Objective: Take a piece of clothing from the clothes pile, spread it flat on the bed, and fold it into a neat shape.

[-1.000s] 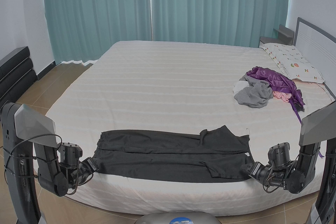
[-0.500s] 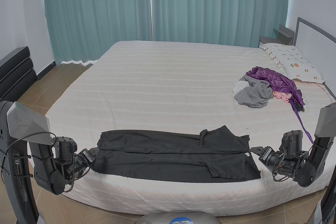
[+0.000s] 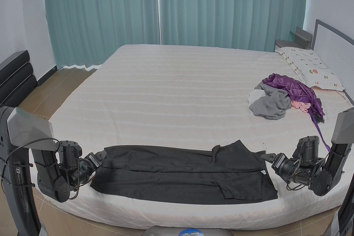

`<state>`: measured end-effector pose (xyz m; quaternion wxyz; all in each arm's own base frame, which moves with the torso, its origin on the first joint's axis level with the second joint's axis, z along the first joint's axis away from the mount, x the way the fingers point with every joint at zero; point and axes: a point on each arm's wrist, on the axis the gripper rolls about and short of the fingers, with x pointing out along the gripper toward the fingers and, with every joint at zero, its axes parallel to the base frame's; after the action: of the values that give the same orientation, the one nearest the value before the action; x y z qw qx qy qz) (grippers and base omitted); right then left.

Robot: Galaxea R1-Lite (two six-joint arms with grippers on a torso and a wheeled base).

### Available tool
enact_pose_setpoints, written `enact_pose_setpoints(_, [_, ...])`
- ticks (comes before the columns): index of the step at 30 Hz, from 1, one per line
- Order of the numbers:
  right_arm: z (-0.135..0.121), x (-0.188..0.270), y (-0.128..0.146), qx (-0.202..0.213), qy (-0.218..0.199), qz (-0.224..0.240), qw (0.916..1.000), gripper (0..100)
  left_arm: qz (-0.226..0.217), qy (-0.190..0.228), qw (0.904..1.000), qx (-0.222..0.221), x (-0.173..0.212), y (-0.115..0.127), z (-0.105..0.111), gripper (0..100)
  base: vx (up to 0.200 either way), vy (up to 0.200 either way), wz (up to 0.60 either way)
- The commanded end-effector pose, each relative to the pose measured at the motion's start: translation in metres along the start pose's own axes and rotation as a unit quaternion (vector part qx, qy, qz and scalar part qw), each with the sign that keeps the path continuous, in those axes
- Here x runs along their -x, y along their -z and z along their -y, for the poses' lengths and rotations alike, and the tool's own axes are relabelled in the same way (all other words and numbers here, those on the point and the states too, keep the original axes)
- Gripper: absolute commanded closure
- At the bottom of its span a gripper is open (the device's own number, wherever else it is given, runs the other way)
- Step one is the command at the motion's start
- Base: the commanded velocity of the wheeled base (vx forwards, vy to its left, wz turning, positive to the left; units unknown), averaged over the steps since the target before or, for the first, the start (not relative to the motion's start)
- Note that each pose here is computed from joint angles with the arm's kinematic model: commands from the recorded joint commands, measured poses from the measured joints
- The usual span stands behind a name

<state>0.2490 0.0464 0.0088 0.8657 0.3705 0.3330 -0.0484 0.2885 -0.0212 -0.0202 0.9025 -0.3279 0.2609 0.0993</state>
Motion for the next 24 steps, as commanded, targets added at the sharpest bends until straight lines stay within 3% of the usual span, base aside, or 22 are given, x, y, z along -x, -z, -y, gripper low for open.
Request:
enact_pose_setpoints(1, [0.002,-0.007,0.003,0.0,0.006,-0.008,0.9999,0,-0.007,0.012,0.9999,0.0,-0.012,0.002,0.002,0,0.0,0.0,0.0])
enact_pose_setpoints(13, [0.006,-0.013,0.006,-0.008,0.011,-0.014,0.9998,0,-0.024,0.005,0.9997,-0.007,-0.032,0.009,0.004,0,0.0,0.0,0.0])
enact_pose_setpoints(14, [0.006,-0.013,0.006,-0.008,0.011,-0.014,0.9998,0,-0.025,0.003,0.9996,-0.008,-0.037,0.01,0.004,100,0.0,0.0,0.0])
enact_pose_setpoints(24, [0.002,-0.015,0.005,-0.007,0.004,-0.009,0.9999,0,-0.004,-0.002,1.0,0.003,-0.037,0.0,0.002,100,0.0,0.0,0.0])
